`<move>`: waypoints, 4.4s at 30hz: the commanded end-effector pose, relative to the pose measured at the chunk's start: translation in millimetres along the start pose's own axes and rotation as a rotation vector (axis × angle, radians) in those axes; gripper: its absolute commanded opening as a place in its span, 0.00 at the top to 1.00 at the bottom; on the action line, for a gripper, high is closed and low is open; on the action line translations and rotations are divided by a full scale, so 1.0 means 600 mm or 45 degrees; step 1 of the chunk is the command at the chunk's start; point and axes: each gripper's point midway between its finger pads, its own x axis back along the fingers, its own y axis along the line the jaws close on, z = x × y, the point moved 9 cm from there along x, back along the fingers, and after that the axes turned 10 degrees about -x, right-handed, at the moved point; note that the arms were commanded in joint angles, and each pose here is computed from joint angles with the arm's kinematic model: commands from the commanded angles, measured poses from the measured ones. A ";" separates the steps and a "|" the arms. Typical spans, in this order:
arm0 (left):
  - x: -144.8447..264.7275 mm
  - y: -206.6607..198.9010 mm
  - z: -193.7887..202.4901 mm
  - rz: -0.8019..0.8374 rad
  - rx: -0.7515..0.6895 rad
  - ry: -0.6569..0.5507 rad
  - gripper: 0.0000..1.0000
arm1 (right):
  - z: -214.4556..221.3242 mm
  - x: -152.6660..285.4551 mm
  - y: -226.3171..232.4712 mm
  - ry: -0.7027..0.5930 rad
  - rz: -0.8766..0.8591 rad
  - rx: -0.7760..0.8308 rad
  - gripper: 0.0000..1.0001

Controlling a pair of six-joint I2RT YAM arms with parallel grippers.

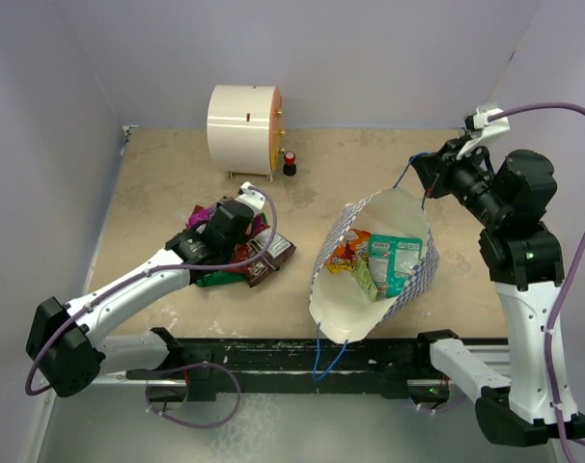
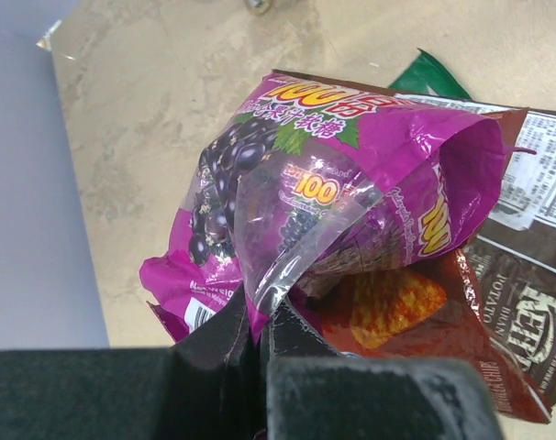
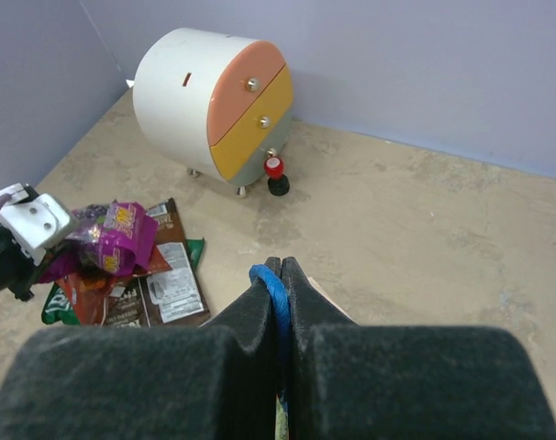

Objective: Take the snacks out of the paper bag
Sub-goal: Place the snack at the center of the board, then adjust the paper bag at the center of the board, then take out the snack from the paper bag.

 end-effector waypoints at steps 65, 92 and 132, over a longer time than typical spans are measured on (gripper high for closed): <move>0.294 -0.120 -0.260 1.275 0.348 -1.024 0.05 | 0.009 0.037 0.030 -0.027 -0.290 0.180 1.00; 0.047 -0.547 -0.358 1.018 0.375 -0.703 0.70 | -0.021 0.046 0.047 -0.001 -0.286 0.063 1.00; -0.070 -0.606 -0.359 0.625 0.729 -0.179 0.35 | -0.012 0.024 0.044 0.086 -0.291 -0.042 1.00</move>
